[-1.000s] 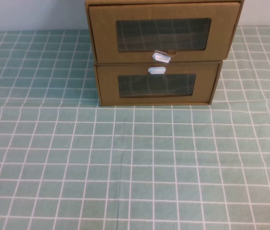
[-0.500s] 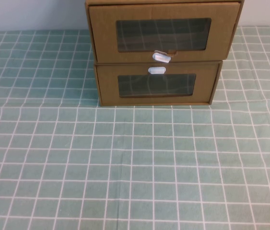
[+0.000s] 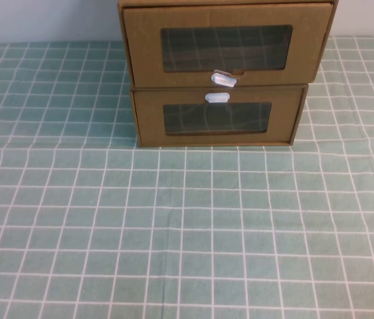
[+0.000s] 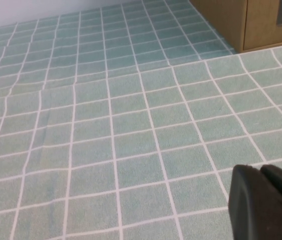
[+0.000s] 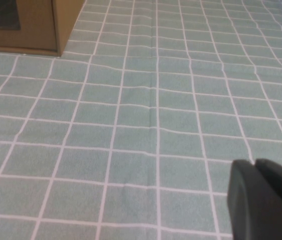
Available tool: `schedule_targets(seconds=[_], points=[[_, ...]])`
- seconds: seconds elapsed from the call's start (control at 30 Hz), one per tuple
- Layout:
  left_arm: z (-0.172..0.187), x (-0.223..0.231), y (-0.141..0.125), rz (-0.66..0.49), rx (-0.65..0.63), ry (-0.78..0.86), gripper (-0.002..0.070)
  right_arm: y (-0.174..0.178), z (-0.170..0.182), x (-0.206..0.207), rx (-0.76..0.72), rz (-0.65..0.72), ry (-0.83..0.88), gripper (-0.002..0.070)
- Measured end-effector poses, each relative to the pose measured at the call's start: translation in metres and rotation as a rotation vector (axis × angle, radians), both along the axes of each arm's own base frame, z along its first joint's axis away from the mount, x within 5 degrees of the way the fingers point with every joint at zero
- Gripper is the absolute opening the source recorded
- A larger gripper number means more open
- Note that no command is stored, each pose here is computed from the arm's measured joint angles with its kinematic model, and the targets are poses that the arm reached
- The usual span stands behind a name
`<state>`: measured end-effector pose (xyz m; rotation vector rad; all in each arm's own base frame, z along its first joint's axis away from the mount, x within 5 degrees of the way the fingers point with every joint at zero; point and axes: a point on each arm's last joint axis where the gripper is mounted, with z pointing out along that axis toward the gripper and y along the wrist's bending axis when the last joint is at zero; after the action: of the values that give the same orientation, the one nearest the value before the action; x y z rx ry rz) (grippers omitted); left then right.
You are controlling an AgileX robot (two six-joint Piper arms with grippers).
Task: Open the shoe box
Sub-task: 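Pull the top drawer of the cardboard box fully open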
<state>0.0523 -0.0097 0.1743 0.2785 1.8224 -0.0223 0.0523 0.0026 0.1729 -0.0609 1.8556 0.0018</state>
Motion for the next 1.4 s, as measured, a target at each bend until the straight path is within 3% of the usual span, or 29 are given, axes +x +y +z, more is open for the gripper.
schedule_targets(seconds=[0.2, 0.37, 0.57, 0.73, 0.93, 1.17, 1.4], points=[[0.006, 0.002, 0.000, 0.005, -0.011, -0.075, -0.0005, 0.000, 0.004, 0.001, 0.008, -0.002, -0.042, -0.0013], [0.019, 0.004, 0.001, 0.017, -0.041, -0.218, -0.0005, -0.001, 0.017, 0.003, 0.013, -0.012, -0.190, -0.0014], [0.045, 0.001, 0.003, 0.038, -0.176, -0.485, -0.0005, -0.003, 0.051, 0.000, 0.020, -0.039, -0.563, -0.0014], [0.072, -0.009, 0.007, 0.038, -0.284, -0.792, -0.0005, -0.006, 0.084, -0.017, 0.026, -0.068, -0.977, -0.0014], [0.095, -0.029, 0.012, 0.031, -0.348, -1.122, -0.0005, -0.008, 0.103, -0.040, 0.030, -0.091, -1.306, -0.0013], [0.101, -0.037, 0.014, 0.030, -0.377, -1.234, -0.0005, -0.010, 0.110, -0.053, 0.044, -0.111, -1.466, -0.0014], [0.114, -0.050, 0.018, 0.000, -0.489, -1.370, -0.0005, -0.007, 0.124, -0.062, 0.013, -0.088, -1.554, -0.0013]])
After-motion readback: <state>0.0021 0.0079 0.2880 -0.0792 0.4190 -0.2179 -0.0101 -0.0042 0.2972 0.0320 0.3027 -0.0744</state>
